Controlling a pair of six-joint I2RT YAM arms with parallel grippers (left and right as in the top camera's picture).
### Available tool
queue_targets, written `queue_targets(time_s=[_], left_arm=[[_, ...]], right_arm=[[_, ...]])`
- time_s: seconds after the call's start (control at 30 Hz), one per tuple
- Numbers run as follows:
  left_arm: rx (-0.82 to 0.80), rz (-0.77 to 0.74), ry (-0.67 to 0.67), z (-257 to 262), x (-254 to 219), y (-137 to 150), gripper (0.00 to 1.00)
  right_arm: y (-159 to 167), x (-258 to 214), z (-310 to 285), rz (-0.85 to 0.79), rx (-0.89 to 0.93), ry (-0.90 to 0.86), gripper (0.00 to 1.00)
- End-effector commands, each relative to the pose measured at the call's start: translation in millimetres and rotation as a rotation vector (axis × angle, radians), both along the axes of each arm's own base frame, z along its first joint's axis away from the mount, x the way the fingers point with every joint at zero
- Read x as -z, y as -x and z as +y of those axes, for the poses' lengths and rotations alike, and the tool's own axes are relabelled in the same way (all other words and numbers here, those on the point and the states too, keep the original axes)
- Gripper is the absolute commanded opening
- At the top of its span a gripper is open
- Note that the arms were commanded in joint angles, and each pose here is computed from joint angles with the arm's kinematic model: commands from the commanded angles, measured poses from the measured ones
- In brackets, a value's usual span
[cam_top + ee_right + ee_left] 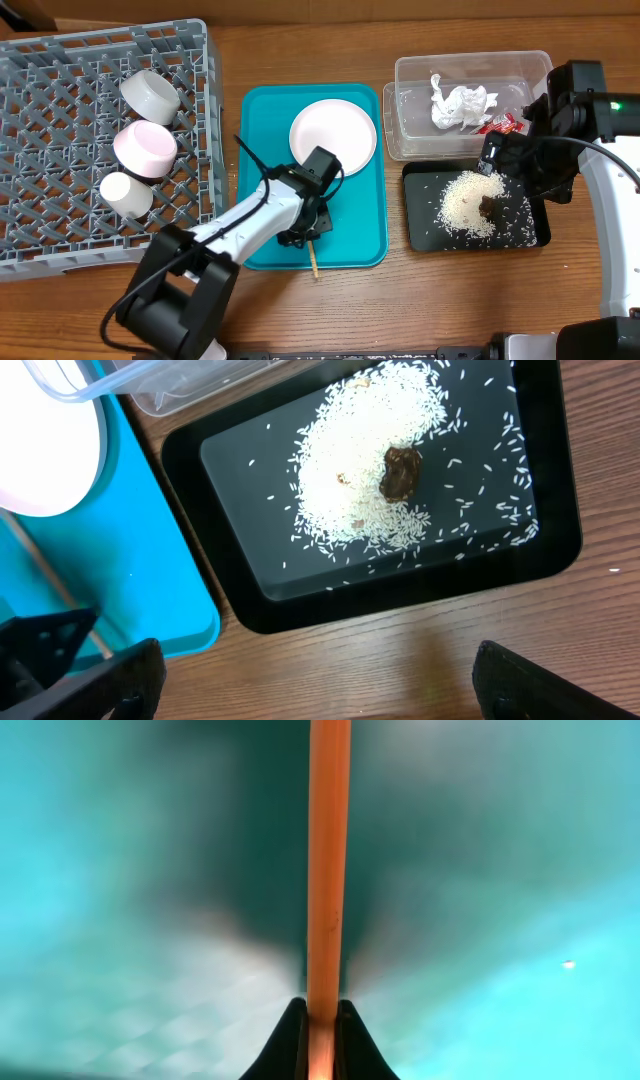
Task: Sort waste into correct bins and load items into the dishwasher
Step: 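Return the left gripper to the tray and grasp the second chopstick, then insert the second chopstick into the rack with the left gripper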
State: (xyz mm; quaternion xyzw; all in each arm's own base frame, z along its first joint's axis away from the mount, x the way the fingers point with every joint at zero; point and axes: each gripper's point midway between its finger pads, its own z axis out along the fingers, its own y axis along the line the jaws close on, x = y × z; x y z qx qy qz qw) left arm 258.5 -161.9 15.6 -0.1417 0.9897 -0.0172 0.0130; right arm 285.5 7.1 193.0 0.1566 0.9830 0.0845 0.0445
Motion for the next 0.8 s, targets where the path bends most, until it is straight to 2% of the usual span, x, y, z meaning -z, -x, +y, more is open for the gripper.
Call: queue_targets(time_s=[0.0,0.2,0.33,0.53,0.77], left_arm=[[-0.042,-0.195,-0.013,16.4,-60.0,-37.4,0.04],[0.011,-0.406,-0.084,64.3,-142.1,-74.2,0.04],[0.034,-0.485,-0.142,107.5,-172.6,-95.9,0.04],[0.054,-0.471,-0.231,168.1,-164.8,-115.8,0.04],[0.034,-0.330,-0.227,192.9,-111.7,-125.2,0.06]], right_arm=[[-2.3,-5.0,-2.6,-0.019,0.003,0.011,1.00],[-2.3,-5.0,-2.6,-0.019,0.003,0.011,1.00],[-2.3,-5.0,-2.5,-0.019,0.003,0.011,1.00],[-2.3,-5.0,-2.5,-0.019,0.004,0.011,1.00],[-2.3,-5.0,-2.5,-0.019,0.004,0.010,1.00]])
